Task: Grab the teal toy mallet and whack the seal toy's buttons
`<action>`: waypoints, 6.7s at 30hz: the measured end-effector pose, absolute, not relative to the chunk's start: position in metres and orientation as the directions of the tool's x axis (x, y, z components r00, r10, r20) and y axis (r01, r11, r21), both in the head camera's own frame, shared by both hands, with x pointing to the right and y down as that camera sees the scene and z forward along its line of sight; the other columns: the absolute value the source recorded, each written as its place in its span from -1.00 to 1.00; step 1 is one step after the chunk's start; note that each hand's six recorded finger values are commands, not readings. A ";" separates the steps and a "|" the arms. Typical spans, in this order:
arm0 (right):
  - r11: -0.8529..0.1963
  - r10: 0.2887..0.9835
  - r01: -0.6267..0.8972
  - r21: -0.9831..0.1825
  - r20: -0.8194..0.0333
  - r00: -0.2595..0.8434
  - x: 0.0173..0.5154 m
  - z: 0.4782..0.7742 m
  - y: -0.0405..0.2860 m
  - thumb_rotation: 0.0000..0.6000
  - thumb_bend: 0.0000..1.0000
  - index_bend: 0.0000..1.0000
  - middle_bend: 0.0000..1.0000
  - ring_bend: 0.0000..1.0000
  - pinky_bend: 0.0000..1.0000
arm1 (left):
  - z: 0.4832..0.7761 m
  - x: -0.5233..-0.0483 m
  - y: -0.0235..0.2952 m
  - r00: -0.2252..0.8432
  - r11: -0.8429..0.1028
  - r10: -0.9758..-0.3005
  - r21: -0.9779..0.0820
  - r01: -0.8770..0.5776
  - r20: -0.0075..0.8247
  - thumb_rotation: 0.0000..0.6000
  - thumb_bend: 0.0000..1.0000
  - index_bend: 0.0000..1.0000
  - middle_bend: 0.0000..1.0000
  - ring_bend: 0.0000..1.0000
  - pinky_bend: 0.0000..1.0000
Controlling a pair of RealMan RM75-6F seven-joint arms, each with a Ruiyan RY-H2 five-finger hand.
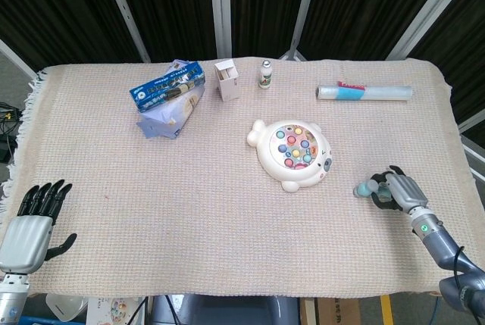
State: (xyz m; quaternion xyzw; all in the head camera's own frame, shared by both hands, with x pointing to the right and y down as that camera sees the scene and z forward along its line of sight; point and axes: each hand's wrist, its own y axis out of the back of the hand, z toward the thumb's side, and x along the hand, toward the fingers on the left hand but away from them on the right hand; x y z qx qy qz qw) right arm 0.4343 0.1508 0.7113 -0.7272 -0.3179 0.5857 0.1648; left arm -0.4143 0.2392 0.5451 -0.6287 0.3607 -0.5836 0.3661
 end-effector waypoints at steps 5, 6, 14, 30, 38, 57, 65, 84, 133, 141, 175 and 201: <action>-0.737 0.662 0.276 -0.617 -0.741 0.110 0.435 0.711 0.150 1.00 0.23 0.14 0.06 -0.38 -1.00 | 0.546 -0.414 0.239 0.059 -0.473 -0.880 -0.881 -0.026 0.471 1.00 -0.53 -1.00 -1.00 -1.00 -1.00; -0.736 0.663 0.278 -0.617 -0.741 0.110 0.436 0.711 0.150 1.00 0.26 0.17 0.08 -0.37 -1.00 | 0.546 -0.414 0.239 0.059 -0.473 -0.880 -0.881 -0.026 0.471 1.00 -0.53 -1.00 -1.00 -1.00 -1.00; -0.708 0.693 0.301 -0.639 -0.710 0.123 0.434 0.705 0.147 1.00 0.35 0.32 0.21 -0.25 -0.97 | 0.547 -0.414 0.239 0.059 -0.476 -0.879 -0.879 -0.027 0.474 1.00 -0.53 -1.00 -1.00 -1.00 -1.00; -0.591 0.807 0.307 -0.746 -0.534 0.254 0.388 0.657 0.120 1.00 0.51 0.66 0.45 -0.01 -0.78 | 0.549 -0.412 0.237 0.077 -0.477 -0.877 -0.878 -0.029 0.474 1.00 -0.53 -1.00 -1.00 -1.00 -1.00; -0.546 0.820 0.194 -0.815 -0.471 0.326 0.342 0.640 0.087 1.00 0.55 0.74 0.51 0.04 -0.68 | 0.550 -0.413 0.236 0.078 -0.479 -0.876 -0.877 -0.032 0.476 1.00 -0.53 -1.00 -1.00 -1.00 -1.00; -0.601 0.749 -0.012 -0.799 -0.568 0.341 0.274 0.679 0.050 1.00 0.56 0.79 0.54 0.06 -0.57 | 0.556 -0.416 0.232 0.065 -0.496 -0.867 -0.868 -0.032 0.493 1.00 -0.53 -1.00 -1.00 -1.00 -1.00; -0.608 0.746 -0.043 -0.793 -0.589 0.312 0.279 0.687 0.049 1.00 0.56 0.81 0.55 0.07 -0.57 | 0.557 -0.416 0.232 0.065 -0.498 -0.866 -0.866 -0.032 0.496 1.00 -0.53 -1.00 -1.00 -1.00 -1.00; -0.582 0.767 -0.032 -0.812 -0.562 0.310 0.277 0.672 0.045 1.00 0.56 0.81 0.55 0.08 -0.57 | 0.558 -0.419 0.234 0.063 -0.496 -0.867 -0.867 -0.042 0.494 1.00 -0.53 -1.00 -1.00 -1.00 -1.00; -0.639 0.767 0.102 -0.763 -0.619 0.170 0.376 0.703 0.102 1.00 0.56 0.44 0.38 -0.20 -0.77 | 0.551 -0.420 0.241 0.067 -0.488 -0.872 -0.872 -0.041 0.485 1.00 -0.53 -1.00 -1.00 -1.00 -1.00; -0.669 0.743 0.136 -0.731 -0.656 0.134 0.395 0.724 0.110 1.00 0.56 0.17 0.15 -0.41 -0.87 | 0.549 -0.418 0.242 0.067 -0.488 -0.872 -0.872 -0.038 0.485 1.00 -0.53 -1.00 -1.00 -1.00 -1.00; -0.702 0.711 0.164 -0.693 -0.697 0.096 0.414 0.729 0.118 1.00 -0.39 -0.28 -0.15 -0.71 -1.00 | 0.550 -0.413 0.239 0.072 -0.491 -0.870 -0.871 -0.033 0.488 1.00 -0.53 -1.00 -1.00 -1.00 -1.00; -0.544 0.837 0.255 -0.799 -0.537 0.103 0.429 0.631 0.137 1.00 -0.53 -0.98 -0.77 -1.00 -1.00 | 0.547 -0.422 0.235 0.043 -0.450 -0.893 -0.890 -0.075 0.448 1.00 -0.55 -1.00 -1.00 -1.00 -1.00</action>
